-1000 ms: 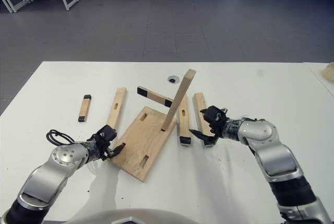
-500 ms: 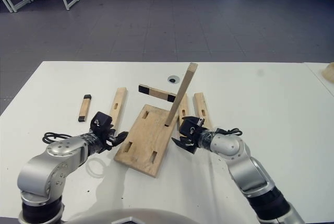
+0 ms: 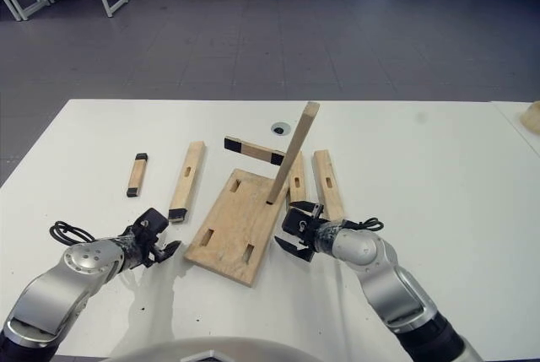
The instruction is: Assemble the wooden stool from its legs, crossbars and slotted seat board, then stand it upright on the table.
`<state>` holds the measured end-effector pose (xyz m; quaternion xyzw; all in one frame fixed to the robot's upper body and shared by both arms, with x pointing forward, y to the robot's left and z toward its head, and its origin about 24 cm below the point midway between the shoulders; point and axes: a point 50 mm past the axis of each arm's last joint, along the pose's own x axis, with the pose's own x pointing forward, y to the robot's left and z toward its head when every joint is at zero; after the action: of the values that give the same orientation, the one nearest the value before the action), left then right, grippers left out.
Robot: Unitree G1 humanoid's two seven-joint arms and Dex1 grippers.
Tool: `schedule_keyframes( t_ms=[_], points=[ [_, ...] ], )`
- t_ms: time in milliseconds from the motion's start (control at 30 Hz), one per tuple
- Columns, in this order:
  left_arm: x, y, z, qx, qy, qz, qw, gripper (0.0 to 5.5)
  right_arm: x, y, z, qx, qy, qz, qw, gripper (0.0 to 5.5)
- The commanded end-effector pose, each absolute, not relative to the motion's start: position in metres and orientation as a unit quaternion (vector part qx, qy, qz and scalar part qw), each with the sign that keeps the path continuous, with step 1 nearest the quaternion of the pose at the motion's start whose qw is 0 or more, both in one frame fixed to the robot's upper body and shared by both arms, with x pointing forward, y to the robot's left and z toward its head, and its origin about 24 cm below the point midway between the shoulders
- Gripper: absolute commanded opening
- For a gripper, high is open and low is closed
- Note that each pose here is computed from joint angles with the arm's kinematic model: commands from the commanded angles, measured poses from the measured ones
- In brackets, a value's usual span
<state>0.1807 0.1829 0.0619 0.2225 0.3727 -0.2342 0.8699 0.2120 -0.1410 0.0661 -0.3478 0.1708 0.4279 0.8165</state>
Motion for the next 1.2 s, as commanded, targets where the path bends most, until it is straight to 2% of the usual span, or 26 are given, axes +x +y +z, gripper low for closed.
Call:
schedule_keyframes(
  t_ms=[33,200,433,533,633,700,767,900,1200],
  points=[
    [0.172,0.185,0.043,0.214,0.412,-0.244,0.851,3.42,0.222,-0.129,0.067,-0.392,0.143,0.431,0.800,4.32],
    [0.182,0.156,0.055,0.159,0.376,-0.289,0.866,3.42,0.238,-0.116,0.054,-0.417,0.128,0.429,0.791,4.32],
    [0.186,0.133,0.069,0.129,0.355,-0.318,0.869,3.42,0.248,-0.121,0.054,-0.422,0.123,0.412,0.798,4.32],
    [0.187,0.136,0.070,0.134,0.358,-0.314,0.869,3.42,0.253,-0.130,0.075,-0.417,0.094,0.380,0.820,4.32],
    [0.188,0.141,0.069,0.136,0.361,-0.303,0.872,3.42,0.260,-0.151,0.127,-0.351,0.034,0.277,0.894,4.32],
    [0.186,0.144,0.069,0.134,0.363,-0.296,0.873,3.42,0.259,-0.168,0.147,-0.263,0.021,0.196,0.945,4.32],
    [0.186,0.148,0.071,0.131,0.363,-0.288,0.876,3.42,0.249,-0.186,0.130,-0.191,0.079,0.141,0.968,4.32],
    [0.191,0.153,0.081,0.116,0.343,-0.271,0.892,3.42,0.224,-0.203,0.086,-0.103,0.204,0.086,0.970,4.32],
    [0.202,0.151,0.094,0.104,0.317,-0.262,0.905,3.42,0.216,-0.213,0.055,-0.056,0.277,0.063,0.957,4.32]
  ],
)
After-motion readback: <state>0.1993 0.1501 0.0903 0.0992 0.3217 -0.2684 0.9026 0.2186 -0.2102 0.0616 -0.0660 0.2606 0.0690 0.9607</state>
